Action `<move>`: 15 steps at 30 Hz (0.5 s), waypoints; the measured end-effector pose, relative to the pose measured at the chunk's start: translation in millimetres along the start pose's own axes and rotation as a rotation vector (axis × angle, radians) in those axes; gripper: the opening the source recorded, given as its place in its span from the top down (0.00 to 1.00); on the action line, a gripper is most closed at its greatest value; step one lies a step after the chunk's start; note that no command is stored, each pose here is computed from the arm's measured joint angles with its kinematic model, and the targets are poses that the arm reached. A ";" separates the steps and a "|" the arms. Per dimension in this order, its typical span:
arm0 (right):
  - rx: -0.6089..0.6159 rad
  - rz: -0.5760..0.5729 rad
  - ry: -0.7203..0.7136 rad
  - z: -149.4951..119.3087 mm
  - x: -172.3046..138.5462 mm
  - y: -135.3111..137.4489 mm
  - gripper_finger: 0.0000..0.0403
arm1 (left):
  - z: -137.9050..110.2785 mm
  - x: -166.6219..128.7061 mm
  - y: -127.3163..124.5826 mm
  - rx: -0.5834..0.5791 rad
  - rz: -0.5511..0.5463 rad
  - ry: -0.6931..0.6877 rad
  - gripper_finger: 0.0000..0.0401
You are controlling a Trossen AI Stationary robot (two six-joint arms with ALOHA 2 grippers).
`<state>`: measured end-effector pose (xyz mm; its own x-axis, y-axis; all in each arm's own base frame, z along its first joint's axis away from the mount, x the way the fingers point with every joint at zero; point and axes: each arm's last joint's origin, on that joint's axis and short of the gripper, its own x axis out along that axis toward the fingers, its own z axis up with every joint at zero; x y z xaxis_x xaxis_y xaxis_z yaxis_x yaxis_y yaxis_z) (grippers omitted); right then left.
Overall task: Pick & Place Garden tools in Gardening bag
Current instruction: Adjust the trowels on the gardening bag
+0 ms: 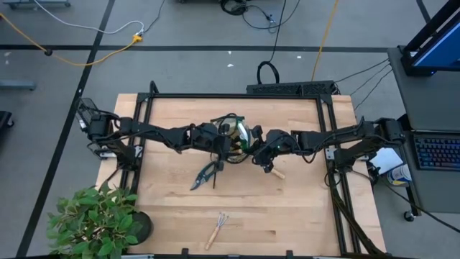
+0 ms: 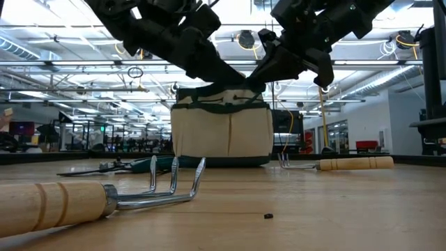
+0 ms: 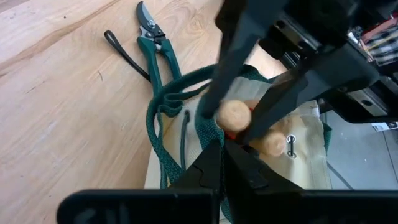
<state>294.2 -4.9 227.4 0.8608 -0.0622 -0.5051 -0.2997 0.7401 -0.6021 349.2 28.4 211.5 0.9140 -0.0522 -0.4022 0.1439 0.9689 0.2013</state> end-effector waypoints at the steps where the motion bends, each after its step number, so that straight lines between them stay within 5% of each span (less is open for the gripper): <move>1: 0.000 0.001 0.002 -0.2 0.1 0.1 1.00 | -0.7 -0.2 1.1 -0.008 0.002 0.004 0.76; 8: -0.001 0.005 0.005 -0.6 0.3 0.6 1.00 | -2.7 -1.4 7.5 -0.069 -0.029 -0.003 0.83; 15: -0.005 0.012 0.008 -0.9 0.2 1.1 1.00 | -1.3 -1.7 9.6 -0.096 -0.021 -0.023 0.72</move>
<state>293.7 -4.7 226.1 0.8541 -0.0587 -0.5168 -0.3120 0.7371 -0.5994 348.6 38.1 212.9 0.9197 -0.0774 -0.3850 0.1273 0.9862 0.1056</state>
